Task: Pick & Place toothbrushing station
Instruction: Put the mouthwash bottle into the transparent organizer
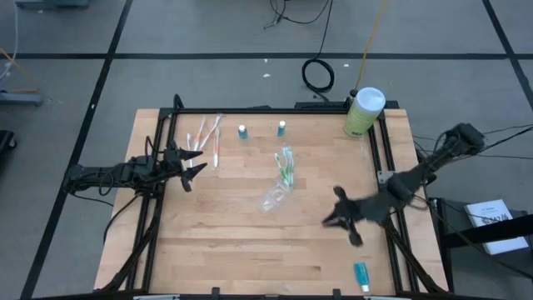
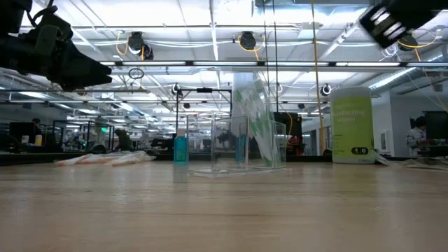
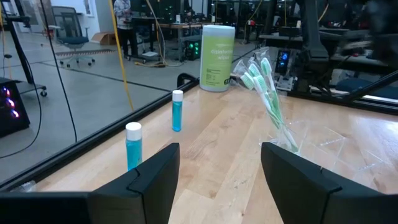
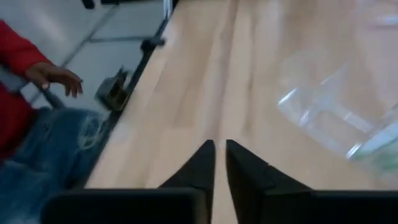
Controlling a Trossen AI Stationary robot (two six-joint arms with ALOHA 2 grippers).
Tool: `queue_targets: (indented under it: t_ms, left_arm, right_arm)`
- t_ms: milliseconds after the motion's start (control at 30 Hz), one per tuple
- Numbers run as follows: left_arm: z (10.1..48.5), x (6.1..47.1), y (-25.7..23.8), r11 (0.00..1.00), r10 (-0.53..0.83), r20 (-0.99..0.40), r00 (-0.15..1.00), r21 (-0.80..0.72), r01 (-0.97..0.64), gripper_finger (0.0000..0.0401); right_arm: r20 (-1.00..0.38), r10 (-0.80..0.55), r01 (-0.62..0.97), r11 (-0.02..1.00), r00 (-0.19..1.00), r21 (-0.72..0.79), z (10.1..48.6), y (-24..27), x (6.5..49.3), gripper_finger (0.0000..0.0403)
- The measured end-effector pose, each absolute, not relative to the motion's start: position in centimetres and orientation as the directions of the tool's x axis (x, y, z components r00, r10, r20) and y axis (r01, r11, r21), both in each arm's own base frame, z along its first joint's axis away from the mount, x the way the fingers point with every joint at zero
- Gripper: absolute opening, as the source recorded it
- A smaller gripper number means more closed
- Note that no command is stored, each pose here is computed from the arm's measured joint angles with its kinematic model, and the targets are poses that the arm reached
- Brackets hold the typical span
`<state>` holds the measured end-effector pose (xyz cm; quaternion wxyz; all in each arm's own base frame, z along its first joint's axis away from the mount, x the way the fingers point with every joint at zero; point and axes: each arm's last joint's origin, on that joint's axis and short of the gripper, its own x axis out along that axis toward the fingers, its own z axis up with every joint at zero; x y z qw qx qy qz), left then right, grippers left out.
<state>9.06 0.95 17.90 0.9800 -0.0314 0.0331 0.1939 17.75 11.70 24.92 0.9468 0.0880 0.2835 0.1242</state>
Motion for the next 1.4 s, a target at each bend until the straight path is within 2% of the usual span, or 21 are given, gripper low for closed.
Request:
queue_targets:
  t_ms: [67, 167, 233, 300, 467, 600, 933, 1200, 1400]
  left_arm:
    - [17.9, 9.1, 0.9, 0.923, 0.378, -0.077, 0.923, -0.049, -0.382, 0.0235]
    - [17.9, 9.1, 0.9, 0.923, 0.378, -0.077, 0.923, -0.049, -0.382, 0.0235]
    - [17.9, 9.1, 0.9, 0.923, 0.378, -0.077, 0.923, -0.049, -0.382, 0.0234]
    - [17.9, 9.1, 0.9, 0.923, 0.378, -0.078, 0.923, -0.049, -0.382, 0.0235]
    - [17.9, 9.1, 0.9, 0.923, 0.378, -0.077, 0.923, -0.049, -0.382, 0.0234]
    - [17.9, 9.1, 0.9, 0.923, 0.378, -0.077, 0.923, -0.049, -0.382, 0.0234]
    - [17.9, 9.1, 0.9, 0.923, 0.378, -0.077, 0.923, -0.049, -0.382, 0.0234]
    - [17.9, 9.1, 1.0, 0.923, 0.378, -0.077, 0.922, -0.049, -0.383, 0.0235]
    - [17.9, 9.1, 0.9, 0.923, 0.378, -0.077, 0.923, -0.049, -0.382, 0.0234]
  right_arm:
    - [-0.554, 0.324, -0.147, 0.929, 0.767, 0.339, 25.8, 14.0, 17.4, 0.0072]
    - [-0.574, 0.482, -0.112, 0.821, 0.662, 0.56, 26.1, 17.2, 16.9, 0.0109]
    - [-0.566, 0.563, -0.049, 0.733, 0.602, 0.678, 25.7, 19.1, 16.3, 0.0117]
    - [-0.587, 0.589, 0.067, 0.672, 0.556, 0.738, 24.9, 20.6, 15.4, 0.0113]
    - [-0.719, 0.596, 0.469, 0.551, 0.358, 0.69, 21.8, 23.3, 13.1, 0.0078]
    - [-0.753, 0.633, 0.659, 0.491, 0.179, 0.57, 20.1, 24.8, 12.2, 0.0057]
    - [-0.791, 0.608, 0.756, 0.548, -0.066, 0.358, 16.4, 25.9, 12.6, 0.0022]
    - [-0.824, 0.566, 0.676, 0.622, -0.04, 0.395, 14.0, 25.1, 15.3, 0.0001]
    - [-0.868, 0.492, 0.502, 0.735, 0.067, 0.456, 13.0, 22.8, 18.5, 0.0003]
